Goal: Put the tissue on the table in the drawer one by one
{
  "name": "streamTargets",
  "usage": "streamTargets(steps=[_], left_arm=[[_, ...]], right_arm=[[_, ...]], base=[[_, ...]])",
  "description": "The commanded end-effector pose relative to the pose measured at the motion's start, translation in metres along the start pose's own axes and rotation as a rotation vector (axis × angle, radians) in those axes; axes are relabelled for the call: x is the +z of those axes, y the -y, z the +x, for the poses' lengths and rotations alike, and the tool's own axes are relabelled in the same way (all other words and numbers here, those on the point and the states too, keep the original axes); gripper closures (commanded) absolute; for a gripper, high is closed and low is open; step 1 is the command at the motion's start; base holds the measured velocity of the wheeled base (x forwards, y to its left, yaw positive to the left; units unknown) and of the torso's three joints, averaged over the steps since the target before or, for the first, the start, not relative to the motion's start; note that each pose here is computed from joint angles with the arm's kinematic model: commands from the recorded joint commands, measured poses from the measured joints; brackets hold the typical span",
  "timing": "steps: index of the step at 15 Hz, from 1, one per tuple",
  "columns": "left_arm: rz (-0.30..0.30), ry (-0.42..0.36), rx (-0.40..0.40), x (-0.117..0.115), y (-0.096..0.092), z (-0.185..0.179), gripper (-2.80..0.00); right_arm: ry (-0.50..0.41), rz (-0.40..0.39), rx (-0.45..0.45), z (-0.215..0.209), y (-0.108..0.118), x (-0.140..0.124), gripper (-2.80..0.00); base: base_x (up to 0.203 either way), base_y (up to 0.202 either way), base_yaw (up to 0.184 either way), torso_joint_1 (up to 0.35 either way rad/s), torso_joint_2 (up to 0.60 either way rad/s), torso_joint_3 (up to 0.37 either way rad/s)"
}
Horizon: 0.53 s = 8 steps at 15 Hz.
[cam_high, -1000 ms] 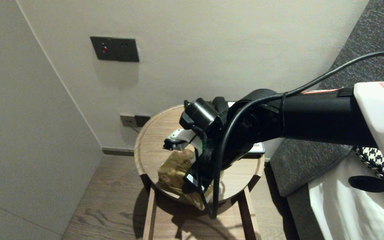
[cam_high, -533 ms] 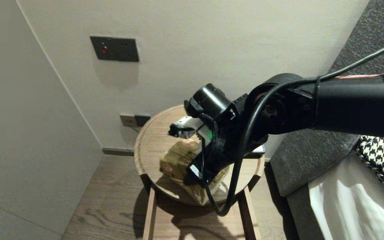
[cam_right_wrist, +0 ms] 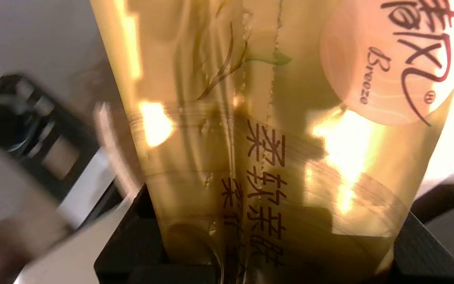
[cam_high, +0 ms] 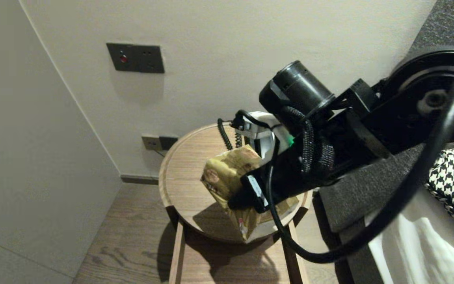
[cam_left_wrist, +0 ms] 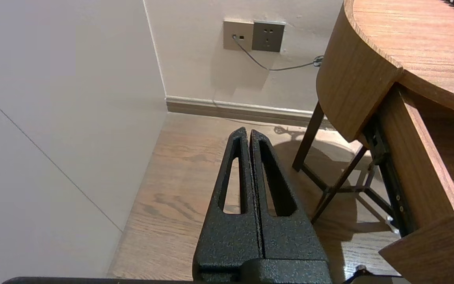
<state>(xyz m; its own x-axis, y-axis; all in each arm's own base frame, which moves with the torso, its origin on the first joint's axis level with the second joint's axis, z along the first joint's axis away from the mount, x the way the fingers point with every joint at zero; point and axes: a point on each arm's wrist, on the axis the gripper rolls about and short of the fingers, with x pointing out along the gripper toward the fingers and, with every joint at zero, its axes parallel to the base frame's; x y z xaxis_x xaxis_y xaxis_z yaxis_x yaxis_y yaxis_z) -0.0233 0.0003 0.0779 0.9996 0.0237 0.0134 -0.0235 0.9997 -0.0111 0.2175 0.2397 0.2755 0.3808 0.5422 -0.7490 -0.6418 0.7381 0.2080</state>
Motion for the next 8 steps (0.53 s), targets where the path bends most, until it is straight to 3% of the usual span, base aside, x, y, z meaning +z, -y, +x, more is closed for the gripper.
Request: streamTargets(steps=[1,8], left_arm=[[0.0,0.002,0.001,0.0,0.0,0.0,0.0],[0.0,0.002,0.001,0.0,0.0,0.0,0.0]], right_arm=[[-0.026,0.047,0.034,-0.025,0.001,-0.024,0.0],[-0.267,0.097,0.188,-0.037,0.009,-0.105,0.0]], base=[[0.0,0.0,0.0,0.0,0.0,0.0],[0.0,0.0,0.0,0.0,0.0,0.0]])
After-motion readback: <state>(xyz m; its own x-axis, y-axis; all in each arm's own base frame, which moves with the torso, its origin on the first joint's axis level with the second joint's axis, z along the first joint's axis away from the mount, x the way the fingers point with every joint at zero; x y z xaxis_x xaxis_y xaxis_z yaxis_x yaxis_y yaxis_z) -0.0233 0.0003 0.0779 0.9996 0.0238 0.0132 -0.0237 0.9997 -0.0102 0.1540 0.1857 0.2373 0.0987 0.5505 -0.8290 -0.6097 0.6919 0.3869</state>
